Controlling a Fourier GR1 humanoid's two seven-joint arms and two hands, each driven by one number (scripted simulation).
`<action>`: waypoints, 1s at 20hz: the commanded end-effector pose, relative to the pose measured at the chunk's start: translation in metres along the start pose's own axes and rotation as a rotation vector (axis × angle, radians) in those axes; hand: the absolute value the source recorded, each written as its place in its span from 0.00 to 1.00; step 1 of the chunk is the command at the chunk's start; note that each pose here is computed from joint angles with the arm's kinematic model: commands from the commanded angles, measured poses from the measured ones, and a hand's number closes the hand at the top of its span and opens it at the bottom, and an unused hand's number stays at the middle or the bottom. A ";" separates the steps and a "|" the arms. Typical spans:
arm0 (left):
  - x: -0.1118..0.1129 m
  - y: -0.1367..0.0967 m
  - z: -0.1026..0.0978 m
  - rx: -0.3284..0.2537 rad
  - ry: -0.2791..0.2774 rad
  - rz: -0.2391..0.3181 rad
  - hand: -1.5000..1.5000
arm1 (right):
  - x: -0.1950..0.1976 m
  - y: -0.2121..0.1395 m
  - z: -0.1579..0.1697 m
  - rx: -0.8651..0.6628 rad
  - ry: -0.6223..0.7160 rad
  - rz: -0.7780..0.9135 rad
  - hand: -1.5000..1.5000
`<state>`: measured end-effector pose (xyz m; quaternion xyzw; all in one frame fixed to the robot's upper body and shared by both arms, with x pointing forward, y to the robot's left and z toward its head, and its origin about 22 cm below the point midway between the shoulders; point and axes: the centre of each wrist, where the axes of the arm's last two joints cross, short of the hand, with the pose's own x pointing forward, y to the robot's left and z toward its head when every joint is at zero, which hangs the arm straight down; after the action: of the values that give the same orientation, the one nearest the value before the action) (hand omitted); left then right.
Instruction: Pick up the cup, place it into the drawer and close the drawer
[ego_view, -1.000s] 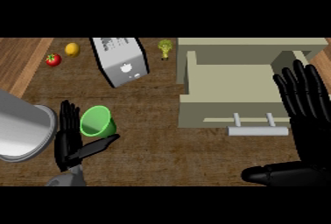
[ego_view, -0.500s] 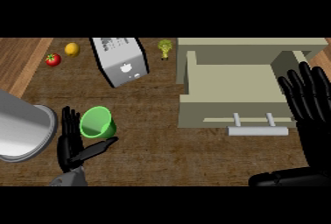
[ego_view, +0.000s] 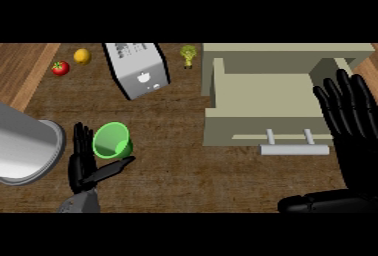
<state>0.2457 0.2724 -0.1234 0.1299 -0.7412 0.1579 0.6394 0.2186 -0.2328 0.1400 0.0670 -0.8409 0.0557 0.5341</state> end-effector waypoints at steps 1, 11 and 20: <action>-0.003 -0.001 -0.013 -0.015 -0.014 0.019 0.00 | -0.003 0.007 -0.005 -0.006 0.003 -0.003 0.00; -0.013 0.002 -0.014 -0.019 -0.016 0.089 0.00 | 0.005 -0.005 -0.003 -0.008 -0.002 0.009 0.00; -0.033 0.021 -0.006 -0.061 0.004 0.224 0.00 | 0.014 -0.003 0.002 0.010 0.006 -0.013 0.00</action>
<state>0.2629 0.2795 -0.1467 0.0549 -0.7511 0.1916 0.6294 0.2216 -0.2384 0.1484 0.0694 -0.8391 0.0585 0.5363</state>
